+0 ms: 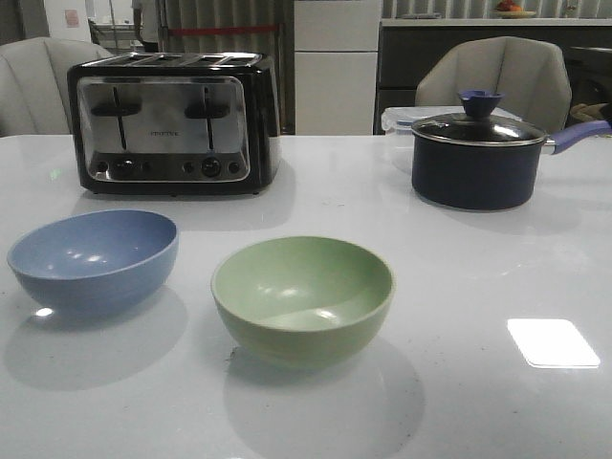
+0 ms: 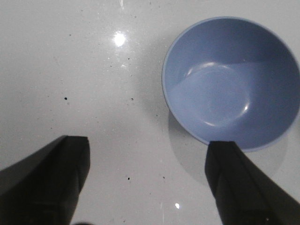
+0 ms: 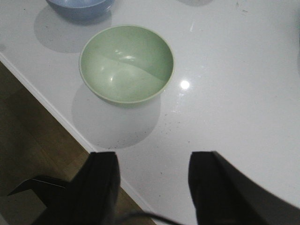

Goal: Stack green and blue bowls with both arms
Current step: 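Lower the left gripper onto the rim of the light blue bowl and grasp it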

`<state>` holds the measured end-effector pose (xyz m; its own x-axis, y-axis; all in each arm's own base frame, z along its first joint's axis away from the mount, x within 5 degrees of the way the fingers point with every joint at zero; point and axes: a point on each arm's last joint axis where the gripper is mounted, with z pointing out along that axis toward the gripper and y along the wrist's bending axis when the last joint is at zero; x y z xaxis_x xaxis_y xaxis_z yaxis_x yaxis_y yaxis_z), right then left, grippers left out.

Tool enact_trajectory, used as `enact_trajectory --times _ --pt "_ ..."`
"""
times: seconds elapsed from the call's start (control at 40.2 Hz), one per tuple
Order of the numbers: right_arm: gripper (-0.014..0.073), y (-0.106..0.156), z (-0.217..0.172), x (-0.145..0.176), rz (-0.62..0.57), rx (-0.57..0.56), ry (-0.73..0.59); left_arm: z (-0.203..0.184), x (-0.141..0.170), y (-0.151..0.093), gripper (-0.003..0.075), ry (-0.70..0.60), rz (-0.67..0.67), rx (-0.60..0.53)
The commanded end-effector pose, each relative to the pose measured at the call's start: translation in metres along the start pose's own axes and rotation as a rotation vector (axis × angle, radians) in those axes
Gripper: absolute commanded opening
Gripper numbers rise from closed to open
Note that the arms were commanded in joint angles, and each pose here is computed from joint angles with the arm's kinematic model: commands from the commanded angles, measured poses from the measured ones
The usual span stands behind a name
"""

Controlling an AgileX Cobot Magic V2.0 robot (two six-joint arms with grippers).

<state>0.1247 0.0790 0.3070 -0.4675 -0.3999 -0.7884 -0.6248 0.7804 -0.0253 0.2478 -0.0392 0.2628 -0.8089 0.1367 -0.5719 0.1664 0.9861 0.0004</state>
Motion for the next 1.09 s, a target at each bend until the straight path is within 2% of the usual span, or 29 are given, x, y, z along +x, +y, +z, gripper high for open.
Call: enact_trajectory --times 0.0,0.249,0.497,0.572,0.845,1.019,1.069 --pt "0.0455 -0.002 -0.007 -0.014 -0.012 0.023 -0.105 0.009 -0.026 -0.002 0.0547 -0.068 -0.001 0.007" --pt "0.0455 -0.002 -0.007 -0.014 -0.012 0.023 -0.105 0.057 -0.047 -0.002 0.0547 -0.008 -0.008 0.011" --pt "0.0455 -0.002 -0.007 -0.014 -0.012 0.023 -0.105 0.092 -0.049 -0.005 0.0541 0.038 -0.064 0.038" --pt "0.0455 -0.002 -0.007 -0.014 -0.012 0.023 -0.105 0.1 -0.047 -0.005 0.0501 0.056 -0.065 0.037" --pt "0.0455 -0.002 -0.007 -0.014 -0.012 0.023 -0.105 0.105 -0.045 -0.005 0.0216 0.073 -0.065 0.037" --pt "0.0455 -0.002 -0.007 -0.014 -0.012 0.023 -0.105 0.098 -0.045 -0.005 0.0093 0.08 -0.064 0.039" --pt "0.0455 -0.002 -0.007 -0.014 -0.012 0.023 -0.105 0.093 -0.046 -0.005 0.0094 0.082 -0.064 0.04"
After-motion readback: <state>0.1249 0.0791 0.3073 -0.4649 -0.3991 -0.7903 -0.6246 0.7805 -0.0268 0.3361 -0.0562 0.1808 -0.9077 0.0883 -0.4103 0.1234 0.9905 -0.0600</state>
